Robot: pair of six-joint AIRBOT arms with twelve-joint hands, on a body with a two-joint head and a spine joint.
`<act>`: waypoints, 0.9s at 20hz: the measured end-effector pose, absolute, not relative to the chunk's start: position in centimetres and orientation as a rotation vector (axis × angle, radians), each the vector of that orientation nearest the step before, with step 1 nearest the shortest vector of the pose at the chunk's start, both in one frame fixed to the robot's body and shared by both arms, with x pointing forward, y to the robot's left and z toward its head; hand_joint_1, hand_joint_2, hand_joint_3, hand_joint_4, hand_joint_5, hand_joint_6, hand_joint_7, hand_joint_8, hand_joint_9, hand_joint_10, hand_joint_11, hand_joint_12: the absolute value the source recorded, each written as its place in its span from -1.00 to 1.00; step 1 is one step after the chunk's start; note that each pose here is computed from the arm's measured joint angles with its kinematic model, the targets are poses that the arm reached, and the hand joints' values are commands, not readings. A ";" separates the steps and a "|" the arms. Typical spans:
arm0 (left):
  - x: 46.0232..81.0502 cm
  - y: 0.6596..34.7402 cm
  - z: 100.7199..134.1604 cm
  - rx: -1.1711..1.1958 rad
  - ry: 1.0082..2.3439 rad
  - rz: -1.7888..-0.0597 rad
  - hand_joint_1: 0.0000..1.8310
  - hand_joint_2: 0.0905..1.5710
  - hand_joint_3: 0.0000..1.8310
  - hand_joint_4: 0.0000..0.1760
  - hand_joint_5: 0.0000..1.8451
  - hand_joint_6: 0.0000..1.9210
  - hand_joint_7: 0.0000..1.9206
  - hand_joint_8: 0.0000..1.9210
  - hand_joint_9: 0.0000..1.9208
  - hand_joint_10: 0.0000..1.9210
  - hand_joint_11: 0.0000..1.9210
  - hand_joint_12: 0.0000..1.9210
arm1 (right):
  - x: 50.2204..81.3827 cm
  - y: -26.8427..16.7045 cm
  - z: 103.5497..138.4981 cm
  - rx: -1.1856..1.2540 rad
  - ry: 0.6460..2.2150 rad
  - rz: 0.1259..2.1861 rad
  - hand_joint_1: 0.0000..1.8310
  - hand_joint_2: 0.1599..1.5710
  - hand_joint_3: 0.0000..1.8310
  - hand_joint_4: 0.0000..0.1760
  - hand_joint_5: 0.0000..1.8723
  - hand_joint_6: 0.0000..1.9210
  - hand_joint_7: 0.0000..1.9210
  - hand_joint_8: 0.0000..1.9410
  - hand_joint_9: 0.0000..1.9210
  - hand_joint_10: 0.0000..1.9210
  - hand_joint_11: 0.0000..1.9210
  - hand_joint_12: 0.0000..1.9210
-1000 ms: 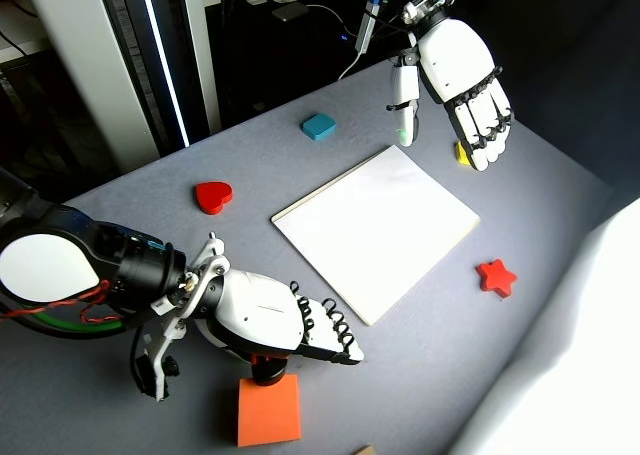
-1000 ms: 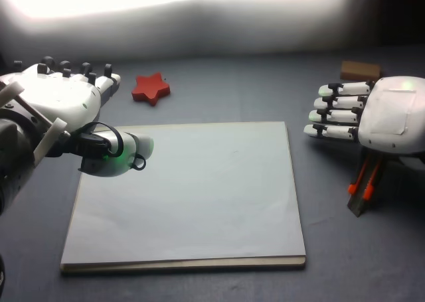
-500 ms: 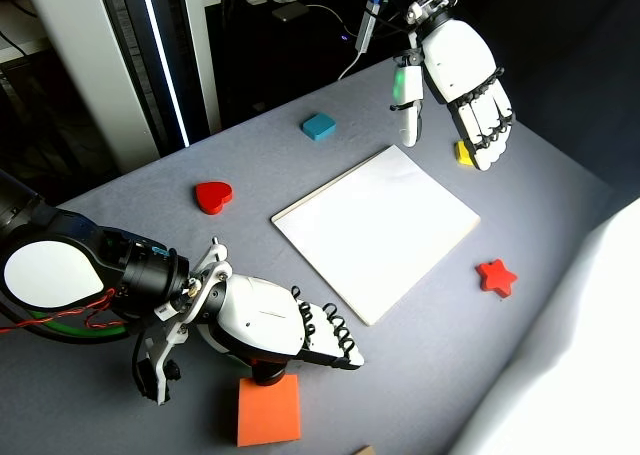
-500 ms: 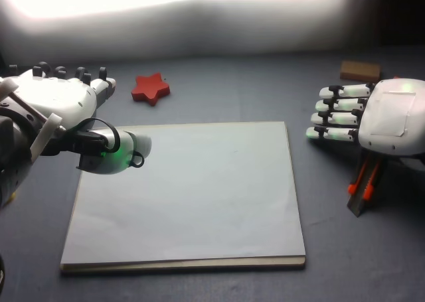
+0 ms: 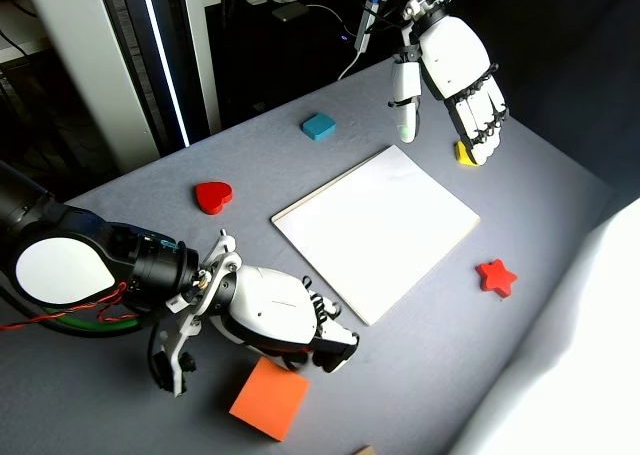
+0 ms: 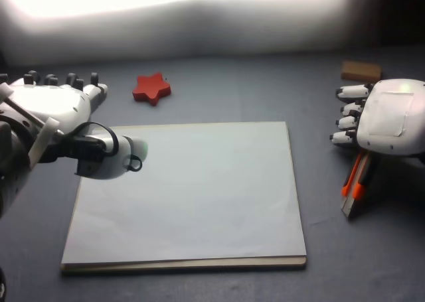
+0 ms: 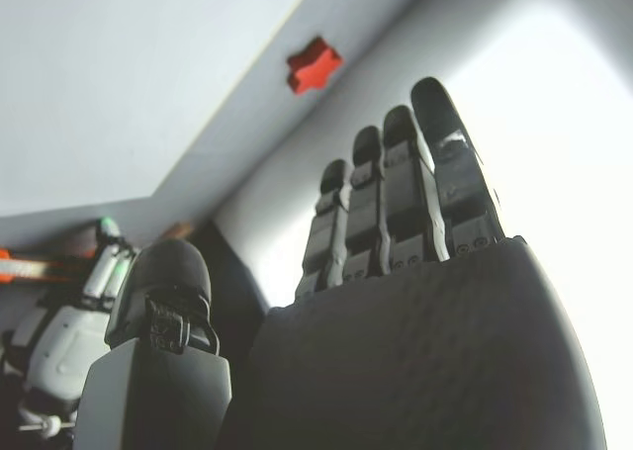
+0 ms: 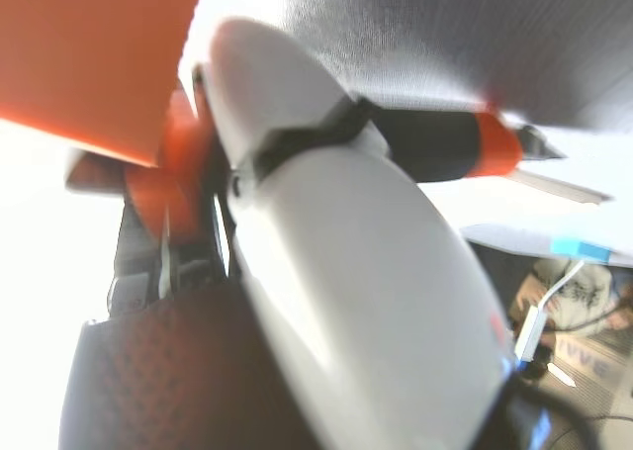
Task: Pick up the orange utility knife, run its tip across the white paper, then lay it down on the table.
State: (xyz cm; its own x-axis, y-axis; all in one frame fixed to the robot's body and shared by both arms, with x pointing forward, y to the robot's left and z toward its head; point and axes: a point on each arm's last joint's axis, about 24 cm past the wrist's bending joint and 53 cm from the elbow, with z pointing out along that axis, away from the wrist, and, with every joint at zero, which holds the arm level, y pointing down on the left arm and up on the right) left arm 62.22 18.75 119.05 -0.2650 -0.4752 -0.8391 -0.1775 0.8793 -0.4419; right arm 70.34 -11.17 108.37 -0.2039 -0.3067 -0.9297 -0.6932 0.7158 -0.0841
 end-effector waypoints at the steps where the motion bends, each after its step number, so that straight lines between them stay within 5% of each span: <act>1: 62.2 18.5 119.0 -0.484 1.847 -0.315 -0.98 0.60 -1.00 -0.55 -0.97 -1.00 -0.88 -1.00 -0.85 -1.00 -1.00 -0.32 | 70.4 -11.2 108.5 -0.782 1.796 0.431 0.38 0.74 -1.00 -1.00 -0.51 0.70 -0.44 0.85 -0.57 0.97 -0.83 1.00; 3: 62.0 18.2 119.0 -0.472 1.849 -0.320 -0.99 0.61 -1.00 -0.59 -0.97 -1.00 -0.88 -1.00 -0.86 -1.00 -1.00 -0.34 | 70.4 -11.2 108.7 -0.782 1.791 0.433 0.40 0.72 -1.00 -1.00 -0.46 0.57 -0.41 0.81 -0.52 0.99 -0.71 1.00; 5: 61.9 18.1 119.0 -0.472 1.851 -0.320 -0.99 0.60 -1.00 -0.54 -0.97 -1.00 -0.87 -1.00 -0.84 -1.00 -1.00 -0.29 | 70.4 -11.2 108.7 -0.782 1.790 0.434 0.19 0.74 -0.99 -1.00 -0.49 0.66 -0.38 0.92 -0.47 1.00 -0.52 1.00; 6: 61.9 18.2 119.0 -0.472 1.850 -0.316 -0.97 0.59 -1.00 -0.53 -0.96 -1.00 -0.86 -1.00 -0.84 -0.99 -1.00 -0.28 | 70.4 -11.2 108.7 -0.783 1.789 0.435 0.22 0.73 -1.00 -1.00 -0.42 0.55 -0.40 0.98 -0.30 1.00 -0.34 1.00; 7: 61.9 18.3 119.0 -0.476 1.848 -0.310 -0.98 0.60 -1.00 -0.55 -0.96 -1.00 -0.86 -1.00 -0.84 -0.99 -1.00 -0.27 | 70.4 -11.2 108.7 -0.782 1.788 0.436 0.15 0.68 -1.00 -1.00 -0.36 0.64 -0.18 1.00 -0.11 1.00 -0.15 1.00; 9: 61.9 18.6 119.0 -0.479 1.845 -0.299 -0.96 0.60 -1.00 -0.60 -0.95 -1.00 -0.86 -1.00 -0.84 -1.00 -1.00 -0.30 | 70.4 -11.1 108.8 -0.784 1.785 0.439 0.15 0.66 -1.00 -1.00 -0.29 0.62 0.42 1.00 0.57 1.00 0.58 1.00; 10: 61.9 18.7 118.9 -0.470 1.844 -0.288 -0.96 0.59 -1.00 -0.58 -0.93 -0.99 -0.84 -0.99 -0.82 -0.99 -1.00 -0.26 | 70.4 -11.1 108.8 -0.784 1.783 0.441 0.30 0.70 -1.00 -1.00 0.16 0.92 0.68 1.00 0.87 1.00 0.90 1.00; 11: 61.8 18.8 118.6 -0.479 1.853 -0.285 -0.96 0.59 -1.00 -0.57 -0.94 -1.00 -0.85 -1.00 -0.83 -0.99 -1.00 -0.28 | 70.4 -11.1 109.0 -0.772 1.785 0.452 0.32 0.74 -1.00 0.24 0.32 0.98 0.78 1.00 0.96 1.00 0.98 1.00; 12: 61.8 18.8 118.6 -0.479 1.854 -0.284 -0.99 0.60 -1.00 -0.56 -0.95 -1.00 -0.86 -1.00 -0.83 -1.00 -1.00 -0.28 | 70.4 -11.1 109.1 -0.750 1.790 0.471 0.35 0.77 -1.00 0.85 0.47 1.00 0.83 1.00 0.99 1.00 1.00 1.00; 14: 61.8 18.7 118.7 -0.474 1.849 -0.284 -0.99 0.60 -1.00 -0.54 -0.96 -1.00 -0.87 -1.00 -0.84 -1.00 -1.00 -0.28 | 70.4 -10.9 109.4 -0.753 1.781 0.475 0.41 0.78 -1.00 0.99 0.34 1.00 0.82 1.00 1.00 1.00 1.00 1.00; 18: 61.7 18.8 118.3 -0.475 1.860 -0.277 -1.00 0.60 -1.00 -0.61 -0.96 -1.00 -0.87 -1.00 -0.84 -1.00 -1.00 -0.28 | 70.2 -11.0 109.5 -0.753 1.783 0.473 0.48 0.76 -1.00 1.00 0.39 1.00 0.83 1.00 1.00 1.00 1.00 1.00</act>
